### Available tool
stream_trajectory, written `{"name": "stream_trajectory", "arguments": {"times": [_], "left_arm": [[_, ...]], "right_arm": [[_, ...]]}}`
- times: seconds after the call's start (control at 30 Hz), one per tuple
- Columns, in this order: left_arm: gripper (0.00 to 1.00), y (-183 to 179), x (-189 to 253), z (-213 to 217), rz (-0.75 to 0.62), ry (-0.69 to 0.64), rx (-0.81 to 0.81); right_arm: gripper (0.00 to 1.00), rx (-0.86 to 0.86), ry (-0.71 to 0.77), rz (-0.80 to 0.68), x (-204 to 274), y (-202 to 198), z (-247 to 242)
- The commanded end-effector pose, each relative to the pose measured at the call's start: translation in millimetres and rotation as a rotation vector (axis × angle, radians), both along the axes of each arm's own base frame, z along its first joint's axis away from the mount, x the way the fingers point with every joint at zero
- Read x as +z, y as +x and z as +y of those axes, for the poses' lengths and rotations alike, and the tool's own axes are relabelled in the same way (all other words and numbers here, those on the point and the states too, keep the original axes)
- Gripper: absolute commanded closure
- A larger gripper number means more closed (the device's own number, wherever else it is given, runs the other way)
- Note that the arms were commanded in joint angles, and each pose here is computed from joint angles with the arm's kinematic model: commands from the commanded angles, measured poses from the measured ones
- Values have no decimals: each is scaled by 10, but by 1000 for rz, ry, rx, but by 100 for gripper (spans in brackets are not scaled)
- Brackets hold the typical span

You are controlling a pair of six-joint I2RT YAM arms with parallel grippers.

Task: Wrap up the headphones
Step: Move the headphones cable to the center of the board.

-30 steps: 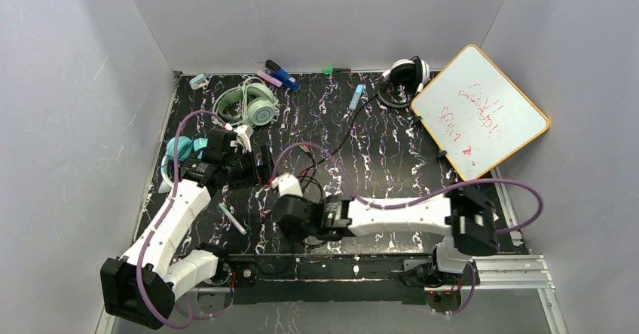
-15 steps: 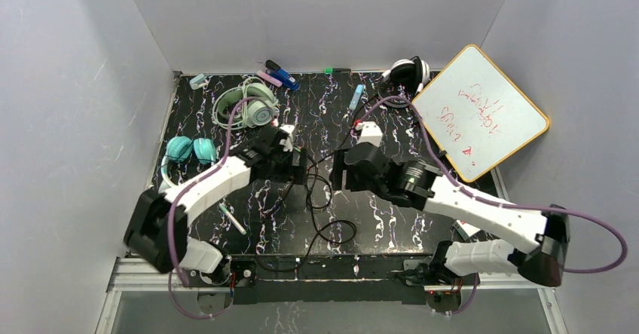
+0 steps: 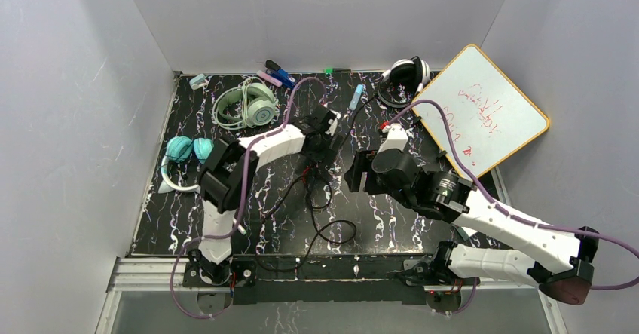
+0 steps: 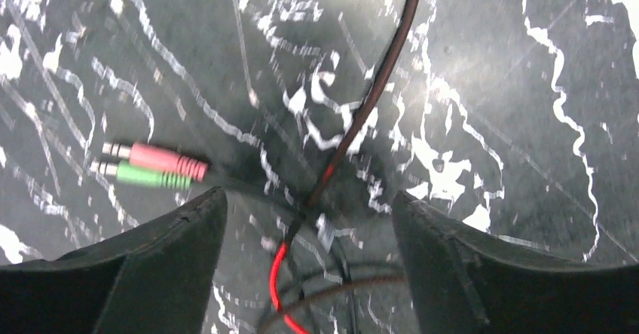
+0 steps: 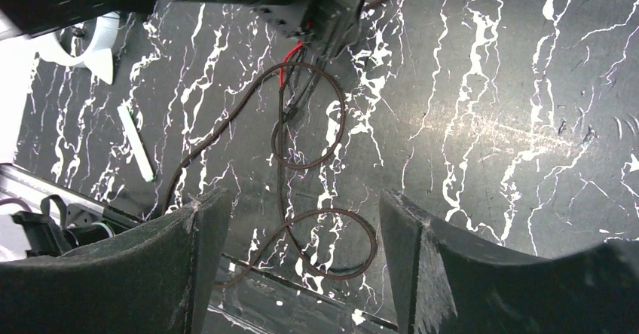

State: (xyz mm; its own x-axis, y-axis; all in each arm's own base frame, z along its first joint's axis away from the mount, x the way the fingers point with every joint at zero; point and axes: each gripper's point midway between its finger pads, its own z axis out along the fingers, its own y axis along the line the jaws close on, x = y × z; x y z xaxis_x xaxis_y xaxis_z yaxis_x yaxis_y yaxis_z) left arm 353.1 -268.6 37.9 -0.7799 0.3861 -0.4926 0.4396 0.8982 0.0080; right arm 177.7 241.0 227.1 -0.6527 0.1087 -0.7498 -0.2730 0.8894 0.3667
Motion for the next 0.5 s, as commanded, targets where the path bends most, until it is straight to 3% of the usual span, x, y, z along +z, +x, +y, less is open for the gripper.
{"name": "stream_trajectory", "arguments": {"times": [0.0,0.23,0.47], "left_arm": [[26,121,-74,-134,40,45,-104],[32,295,-359,-262,79,79,-103],[95,108,-665,-188,213,135,-101]], "right_arm": [[20,-46,9,-32,33,51,-105],[20,-43,1,-32,13,43,-125],[20,-48,-4,-32,2,31,-172]]}}
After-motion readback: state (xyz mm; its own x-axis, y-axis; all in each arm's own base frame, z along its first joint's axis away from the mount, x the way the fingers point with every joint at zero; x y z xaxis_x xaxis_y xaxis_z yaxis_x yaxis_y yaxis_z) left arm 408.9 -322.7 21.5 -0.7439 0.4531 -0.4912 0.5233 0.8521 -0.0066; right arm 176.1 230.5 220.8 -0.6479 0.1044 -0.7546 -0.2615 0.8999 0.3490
